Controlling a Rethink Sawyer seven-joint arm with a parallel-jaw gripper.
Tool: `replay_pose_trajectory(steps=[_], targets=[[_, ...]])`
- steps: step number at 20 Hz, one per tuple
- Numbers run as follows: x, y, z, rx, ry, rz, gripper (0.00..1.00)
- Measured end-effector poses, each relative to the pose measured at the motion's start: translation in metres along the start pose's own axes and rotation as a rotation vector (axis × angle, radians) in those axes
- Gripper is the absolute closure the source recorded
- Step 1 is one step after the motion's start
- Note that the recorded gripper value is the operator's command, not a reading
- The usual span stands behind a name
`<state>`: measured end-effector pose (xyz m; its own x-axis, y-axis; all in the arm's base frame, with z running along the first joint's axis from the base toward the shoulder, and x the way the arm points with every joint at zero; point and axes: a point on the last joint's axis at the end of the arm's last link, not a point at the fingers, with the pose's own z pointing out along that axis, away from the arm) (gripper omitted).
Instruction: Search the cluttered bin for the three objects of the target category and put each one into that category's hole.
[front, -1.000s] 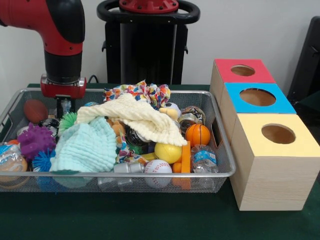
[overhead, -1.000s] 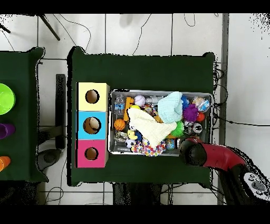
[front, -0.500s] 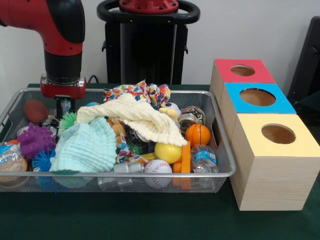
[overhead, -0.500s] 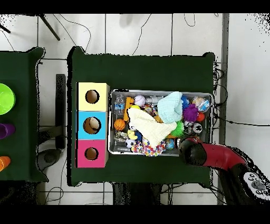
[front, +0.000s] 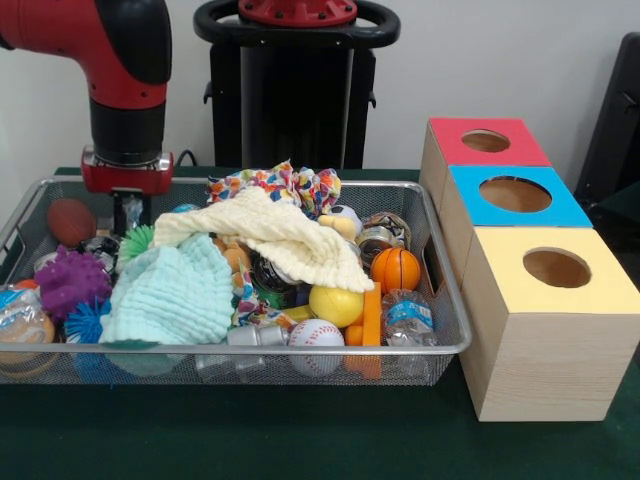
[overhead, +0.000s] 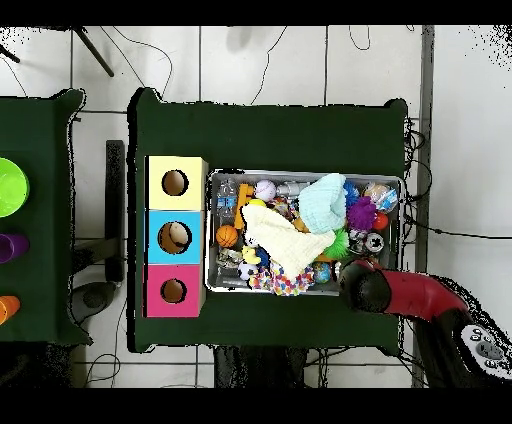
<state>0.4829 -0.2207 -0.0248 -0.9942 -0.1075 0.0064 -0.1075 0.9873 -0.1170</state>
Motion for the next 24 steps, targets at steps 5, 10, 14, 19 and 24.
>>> replay_pose_trajectory(steps=[5,10,14,19,24], targets=[[-0.008,0.006,-0.012,0.010,0.021,-0.021,1.00],[-0.025,0.012,-0.038,0.034,0.036,-0.042,1.00],[-0.035,0.012,-0.056,0.050,0.036,-0.044,1.00],[-0.047,0.012,-0.077,0.065,0.032,-0.035,1.00],[-0.055,0.011,-0.092,0.075,0.026,-0.026,1.00]])
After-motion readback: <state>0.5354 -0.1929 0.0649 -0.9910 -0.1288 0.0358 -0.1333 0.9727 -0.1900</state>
